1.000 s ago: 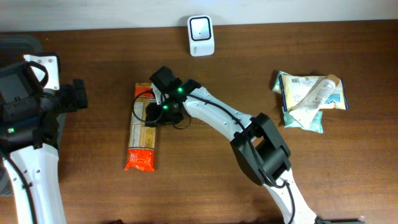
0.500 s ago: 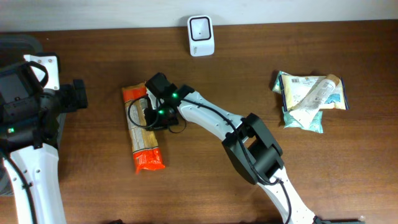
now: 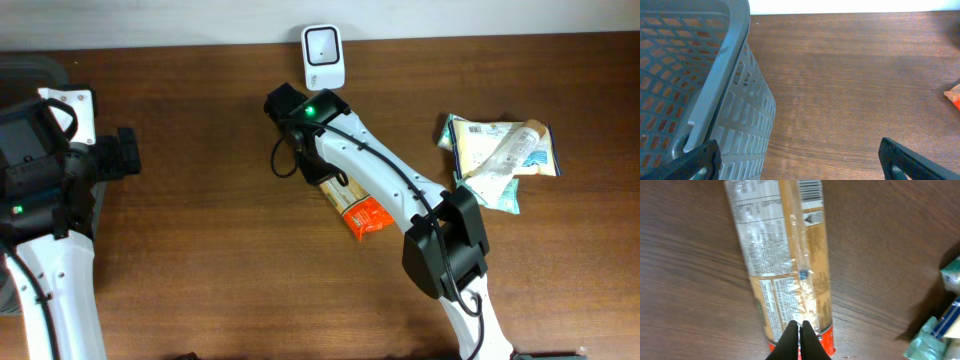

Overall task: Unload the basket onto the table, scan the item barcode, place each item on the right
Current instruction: 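Lift the orange-red package and bring it toward the scanner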

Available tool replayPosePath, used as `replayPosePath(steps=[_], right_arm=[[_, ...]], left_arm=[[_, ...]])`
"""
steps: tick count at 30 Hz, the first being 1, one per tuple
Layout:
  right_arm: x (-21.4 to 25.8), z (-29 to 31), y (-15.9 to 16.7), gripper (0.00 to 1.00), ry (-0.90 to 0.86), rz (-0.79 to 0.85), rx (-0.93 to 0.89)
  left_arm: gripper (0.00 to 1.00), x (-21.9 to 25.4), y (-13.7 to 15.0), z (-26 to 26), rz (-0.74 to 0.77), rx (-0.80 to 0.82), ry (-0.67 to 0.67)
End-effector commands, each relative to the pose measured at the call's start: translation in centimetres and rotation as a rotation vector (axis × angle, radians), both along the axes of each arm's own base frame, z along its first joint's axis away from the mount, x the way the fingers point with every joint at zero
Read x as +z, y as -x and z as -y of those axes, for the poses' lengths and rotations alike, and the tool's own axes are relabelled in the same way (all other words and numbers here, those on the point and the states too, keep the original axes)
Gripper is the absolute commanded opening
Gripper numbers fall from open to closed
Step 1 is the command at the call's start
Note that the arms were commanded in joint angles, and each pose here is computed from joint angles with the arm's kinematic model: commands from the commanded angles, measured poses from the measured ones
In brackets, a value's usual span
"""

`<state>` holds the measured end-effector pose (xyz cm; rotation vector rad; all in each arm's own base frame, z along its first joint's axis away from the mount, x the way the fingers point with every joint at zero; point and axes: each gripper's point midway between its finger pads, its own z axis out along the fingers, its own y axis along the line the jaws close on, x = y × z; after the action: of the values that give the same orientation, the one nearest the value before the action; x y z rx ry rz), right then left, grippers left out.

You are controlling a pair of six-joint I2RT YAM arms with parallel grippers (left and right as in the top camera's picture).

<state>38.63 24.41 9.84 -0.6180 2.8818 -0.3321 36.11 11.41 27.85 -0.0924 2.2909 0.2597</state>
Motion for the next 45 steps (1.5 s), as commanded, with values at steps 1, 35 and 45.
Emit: replayPosePath(steps=[1, 35, 45], right_arm=[[-1.0, 0.6, 0.8, 0.04, 0.015, -0.021, -0.033], [-10.6, 1.8, 1.5, 0.04, -0.897, -0.538, 0.101], [-0.8, 7.0, -1.9, 0.04, -0.088, -0.020, -0.199]], left_arm=[[0.99, 0.6, -0.1, 0.0, 0.014, -0.014, -0.010], [0.99, 0.6, -0.1, 0.0, 0.014, -0.014, -0.010], [0.99, 0.6, -0.1, 0.0, 0.014, -0.014, -0.010]])
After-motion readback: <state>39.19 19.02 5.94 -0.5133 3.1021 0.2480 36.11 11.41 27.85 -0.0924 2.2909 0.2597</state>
